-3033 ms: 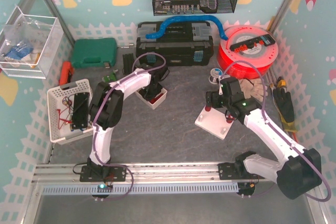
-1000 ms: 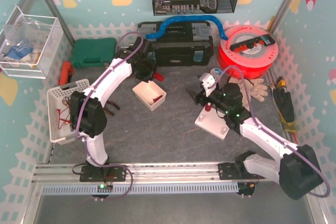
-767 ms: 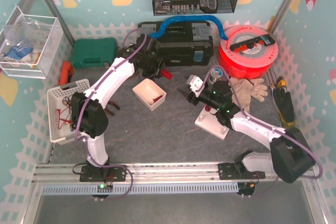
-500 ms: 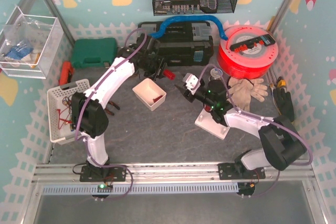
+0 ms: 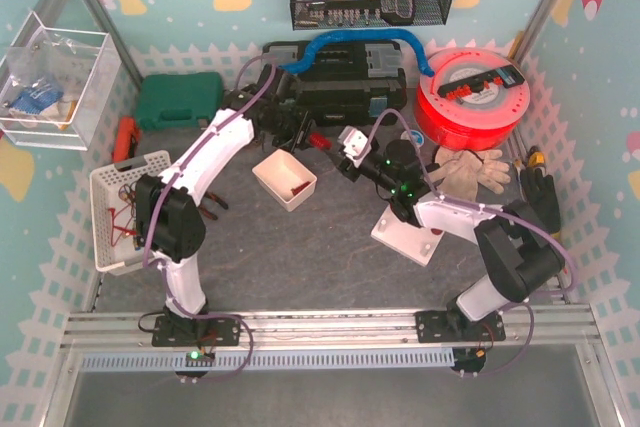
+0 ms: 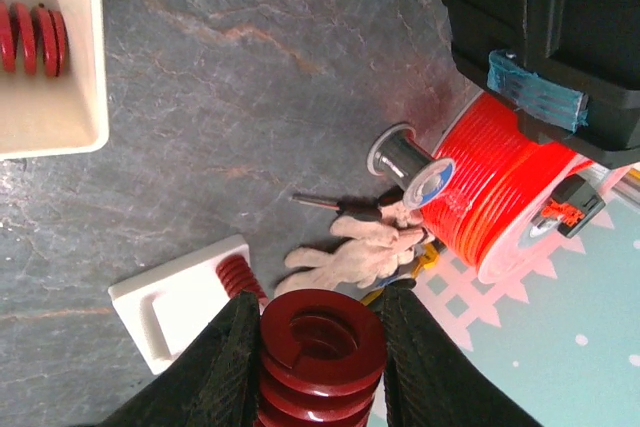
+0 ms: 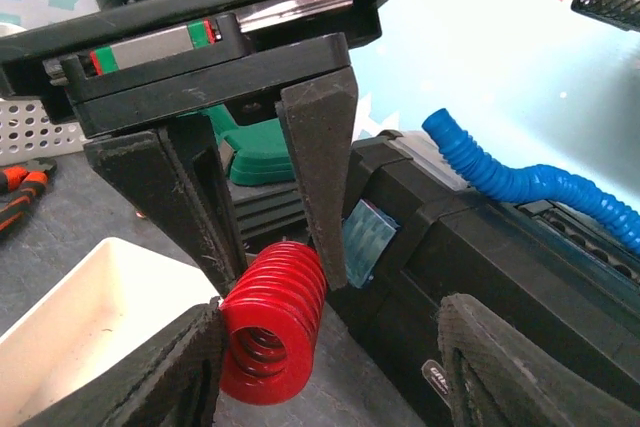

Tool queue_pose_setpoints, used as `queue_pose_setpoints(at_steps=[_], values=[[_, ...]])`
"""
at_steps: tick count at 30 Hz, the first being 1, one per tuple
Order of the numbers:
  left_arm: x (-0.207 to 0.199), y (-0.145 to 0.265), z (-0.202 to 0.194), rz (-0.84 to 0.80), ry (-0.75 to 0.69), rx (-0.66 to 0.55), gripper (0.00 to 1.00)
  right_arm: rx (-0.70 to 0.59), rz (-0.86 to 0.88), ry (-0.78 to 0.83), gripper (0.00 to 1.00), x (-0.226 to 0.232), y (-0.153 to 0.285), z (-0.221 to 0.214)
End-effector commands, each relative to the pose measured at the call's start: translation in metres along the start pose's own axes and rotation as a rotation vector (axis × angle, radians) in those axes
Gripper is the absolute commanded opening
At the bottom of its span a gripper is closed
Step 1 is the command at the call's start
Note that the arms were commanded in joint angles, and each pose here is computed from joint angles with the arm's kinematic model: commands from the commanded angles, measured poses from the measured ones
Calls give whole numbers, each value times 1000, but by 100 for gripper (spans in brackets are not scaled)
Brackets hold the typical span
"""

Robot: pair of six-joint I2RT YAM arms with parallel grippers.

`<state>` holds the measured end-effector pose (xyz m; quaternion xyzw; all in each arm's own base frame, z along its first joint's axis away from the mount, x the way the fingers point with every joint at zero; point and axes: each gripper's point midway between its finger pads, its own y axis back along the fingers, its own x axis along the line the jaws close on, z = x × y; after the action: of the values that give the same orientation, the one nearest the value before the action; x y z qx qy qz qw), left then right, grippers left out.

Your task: Install the large spring

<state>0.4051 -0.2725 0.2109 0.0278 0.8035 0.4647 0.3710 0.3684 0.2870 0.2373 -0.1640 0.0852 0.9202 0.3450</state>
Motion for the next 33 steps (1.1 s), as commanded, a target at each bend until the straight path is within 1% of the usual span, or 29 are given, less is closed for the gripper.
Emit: queue_pose_setpoints(at_steps=[1, 4, 7, 9, 13, 17, 19, 20, 24, 26, 27, 28, 31, 33], values=[[-10, 13, -14, -51, -37, 54, 5, -25, 28, 17, 63, 8, -10, 8], [-8, 13, -12, -48, -32, 54, 4, -38, 71, 34, 68, 20, -11, 11], [-8, 13, -12, -48, -32, 54, 4, -41, 90, 31, 71, 27, -14, 12], [-8, 12, -12, -46, -35, 58, 4, -22, 61, 34, 68, 24, -17, 7], [-8, 15, -13, -49, -40, 56, 3, -4, -13, 39, 58, 11, -19, 5], [-8, 16, -12, -51, -43, 54, 3, 37, -65, 45, 56, 3, -21, -5], [-9, 16, -11, -53, -41, 54, 3, 35, -77, 51, 53, 1, -21, -4], [-10, 17, -11, -55, -42, 54, 3, 32, -78, 54, 50, 0, -21, -3], [-9, 17, -10, -56, -44, 56, 3, 21, -64, 47, 24, 2, -23, 0], [-9, 17, -9, -54, -42, 56, 5, 18, -60, 43, 11, 3, -22, 1], [-8, 16, -8, -52, -39, 52, 9, 17, -58, 43, 5, 3, -21, 1], [-7, 16, -6, -50, -37, 48, 15, 19, -52, 43, 0, 4, -20, 2], [-8, 19, 3, -57, -43, 24, 37, 45, -33, 21, 0, 5, -19, 4], [-13, 21, 7, -69, -71, 2, 51, 103, -39, -30, 0, 1, -18, 2]])
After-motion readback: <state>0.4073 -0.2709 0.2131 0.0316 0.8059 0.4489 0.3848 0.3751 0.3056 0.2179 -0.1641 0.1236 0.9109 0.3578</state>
